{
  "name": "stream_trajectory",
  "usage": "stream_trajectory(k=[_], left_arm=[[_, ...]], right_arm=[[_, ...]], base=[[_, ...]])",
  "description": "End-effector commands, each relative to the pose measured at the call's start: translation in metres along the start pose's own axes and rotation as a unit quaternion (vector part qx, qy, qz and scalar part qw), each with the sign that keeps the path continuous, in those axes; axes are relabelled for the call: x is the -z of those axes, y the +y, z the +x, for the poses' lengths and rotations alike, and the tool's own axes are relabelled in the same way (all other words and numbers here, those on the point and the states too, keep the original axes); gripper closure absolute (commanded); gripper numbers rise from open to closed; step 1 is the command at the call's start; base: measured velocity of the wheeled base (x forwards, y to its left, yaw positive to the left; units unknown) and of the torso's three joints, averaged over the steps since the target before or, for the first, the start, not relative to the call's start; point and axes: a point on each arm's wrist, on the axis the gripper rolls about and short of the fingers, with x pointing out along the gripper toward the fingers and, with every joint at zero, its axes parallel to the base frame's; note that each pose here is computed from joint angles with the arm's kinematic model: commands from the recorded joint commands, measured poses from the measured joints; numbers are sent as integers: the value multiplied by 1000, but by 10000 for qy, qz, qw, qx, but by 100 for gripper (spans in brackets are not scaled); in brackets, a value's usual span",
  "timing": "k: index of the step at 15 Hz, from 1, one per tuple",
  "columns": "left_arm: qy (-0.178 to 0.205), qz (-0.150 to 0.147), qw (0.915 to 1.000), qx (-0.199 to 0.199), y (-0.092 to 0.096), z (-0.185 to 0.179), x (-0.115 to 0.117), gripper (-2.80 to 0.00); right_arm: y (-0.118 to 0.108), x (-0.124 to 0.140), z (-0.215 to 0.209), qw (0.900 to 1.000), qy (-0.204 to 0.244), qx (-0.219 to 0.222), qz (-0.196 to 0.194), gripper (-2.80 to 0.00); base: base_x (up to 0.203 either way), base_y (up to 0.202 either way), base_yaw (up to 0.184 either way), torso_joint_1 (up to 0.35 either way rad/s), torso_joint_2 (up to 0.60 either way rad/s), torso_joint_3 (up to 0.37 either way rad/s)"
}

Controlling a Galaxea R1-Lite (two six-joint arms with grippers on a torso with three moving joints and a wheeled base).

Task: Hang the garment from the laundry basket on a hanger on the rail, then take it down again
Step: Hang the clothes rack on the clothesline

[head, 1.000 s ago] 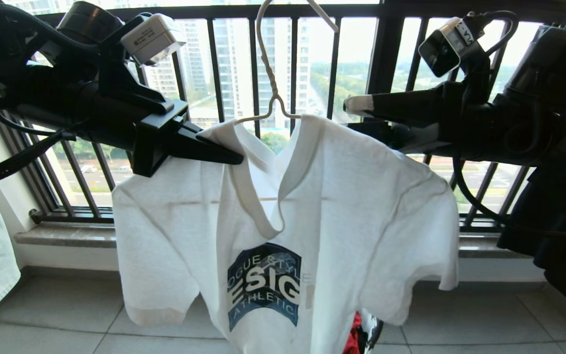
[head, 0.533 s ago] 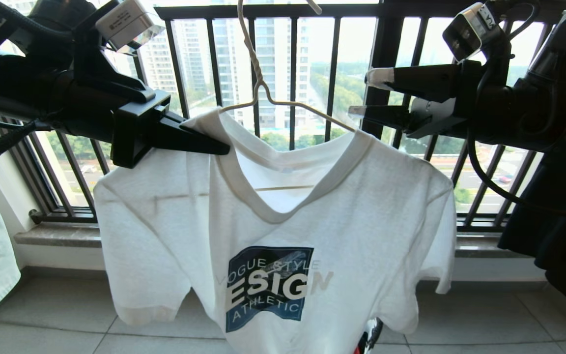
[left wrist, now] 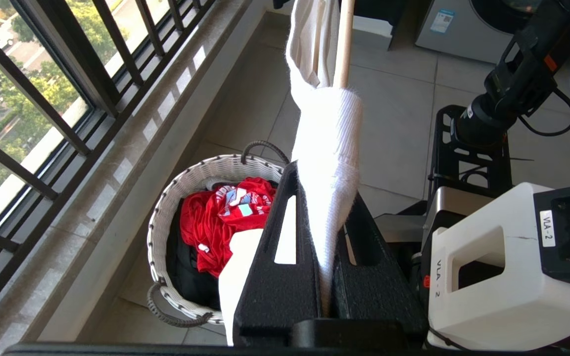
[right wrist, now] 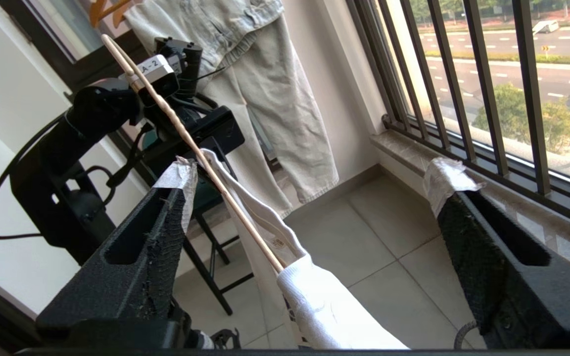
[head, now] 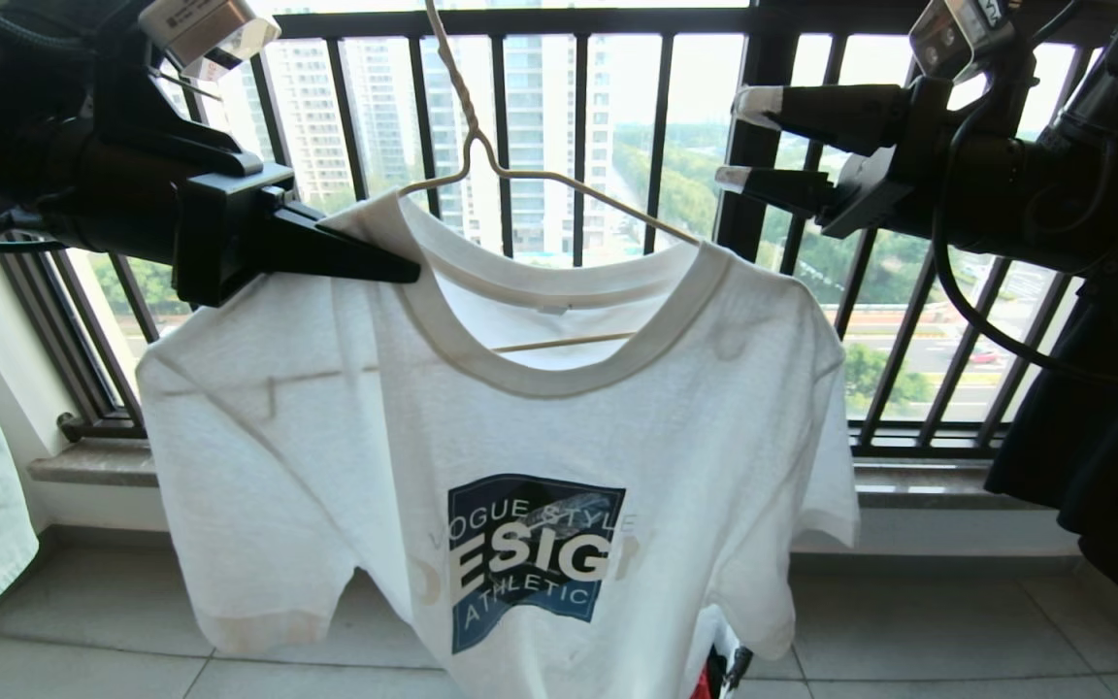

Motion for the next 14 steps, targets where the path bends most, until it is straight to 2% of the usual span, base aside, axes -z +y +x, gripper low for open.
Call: stream_trajectory(k=[1, 4, 8, 12, 14], left_arm=[[-59, -2, 9999, -154, -6, -13, -3, 0], [-96, -77, 9995, -303, -10, -22, -6, 0], [-178, -216, 9980, -569, -22, -40, -10, 0], [-239, -361, 9949, -914, -33, -59, -12, 0], [-247, -418, 9932, -1058, -37, -66, -10, 0]], right_arm=[[1, -2, 1, 10000, -15, -30, -21, 0], [1, -5, 2, 9999, 5, 84, 89, 0], [1, -16, 6, 9978, 6, 557, 369, 0], [8, -15, 11, 9950, -85, 946, 301, 0], [20, -15, 17, 9911, -212, 1305, 176, 0]], base=[[0, 0, 0, 0, 0, 0], [0, 0, 0, 0, 0, 0], [0, 0, 0, 0, 0, 0], [0, 0, 0, 0, 0, 0], [0, 0, 0, 0, 0, 0]])
